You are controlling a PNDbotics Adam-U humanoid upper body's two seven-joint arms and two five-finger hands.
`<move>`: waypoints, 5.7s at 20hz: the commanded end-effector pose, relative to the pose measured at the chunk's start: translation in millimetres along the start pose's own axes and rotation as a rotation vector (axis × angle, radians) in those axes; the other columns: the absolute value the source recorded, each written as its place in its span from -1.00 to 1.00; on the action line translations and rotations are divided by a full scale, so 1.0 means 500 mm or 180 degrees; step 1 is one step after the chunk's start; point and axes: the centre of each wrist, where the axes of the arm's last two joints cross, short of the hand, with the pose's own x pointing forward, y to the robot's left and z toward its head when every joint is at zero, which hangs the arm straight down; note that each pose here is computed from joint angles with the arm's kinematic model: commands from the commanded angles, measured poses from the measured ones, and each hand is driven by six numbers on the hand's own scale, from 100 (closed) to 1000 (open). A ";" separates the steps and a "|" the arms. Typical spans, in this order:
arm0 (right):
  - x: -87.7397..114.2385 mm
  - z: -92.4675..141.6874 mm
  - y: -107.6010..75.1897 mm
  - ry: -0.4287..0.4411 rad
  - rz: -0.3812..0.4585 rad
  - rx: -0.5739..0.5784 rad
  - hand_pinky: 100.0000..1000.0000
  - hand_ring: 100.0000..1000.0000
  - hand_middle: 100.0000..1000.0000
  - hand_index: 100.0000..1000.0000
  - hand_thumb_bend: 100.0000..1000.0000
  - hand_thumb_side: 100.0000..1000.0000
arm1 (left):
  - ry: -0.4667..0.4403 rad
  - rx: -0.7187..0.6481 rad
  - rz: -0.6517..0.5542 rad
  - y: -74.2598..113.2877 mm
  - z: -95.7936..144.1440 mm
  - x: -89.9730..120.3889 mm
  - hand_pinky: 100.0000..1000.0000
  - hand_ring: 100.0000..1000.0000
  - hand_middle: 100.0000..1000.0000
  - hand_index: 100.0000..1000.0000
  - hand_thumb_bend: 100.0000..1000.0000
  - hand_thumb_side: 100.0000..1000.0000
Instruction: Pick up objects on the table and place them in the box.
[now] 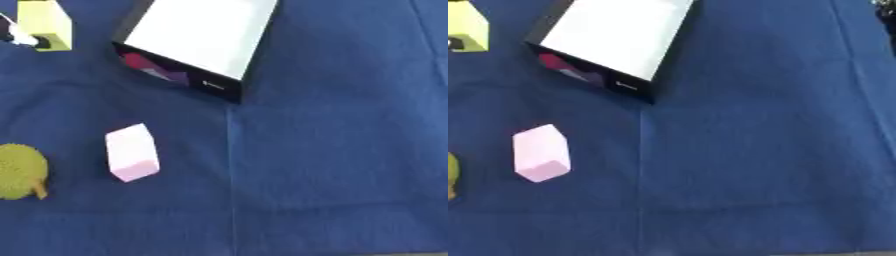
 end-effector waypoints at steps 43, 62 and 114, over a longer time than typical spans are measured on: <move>0.068 -0.081 0.100 -0.0308 -0.0342 0.0429 1.00 1.00 1.00 0.79 -1.00 -0.18 | -0.0905 0.0439 0.0126 0.038 -0.134 0.145 0.58 0.16 -0.09 0.34 -0.75 -1.00; 0.066 -0.081 0.099 -0.0309 -0.0348 0.0432 1.00 1.00 1.00 0.79 -1.00 -0.18 | -0.0536 0.0076 -0.0802 0.008 -0.136 0.136 1.00 0.98 0.91 0.96 -0.09 -0.01; 0.007 0.008 -0.022 -0.0056 -0.0102 -0.0265 1.00 1.00 1.00 0.77 -1.00 -0.18 | 0.0230 0.1736 0.1047 -0.126 0.342 0.026 0.64 0.45 0.54 0.64 -1.00 0.01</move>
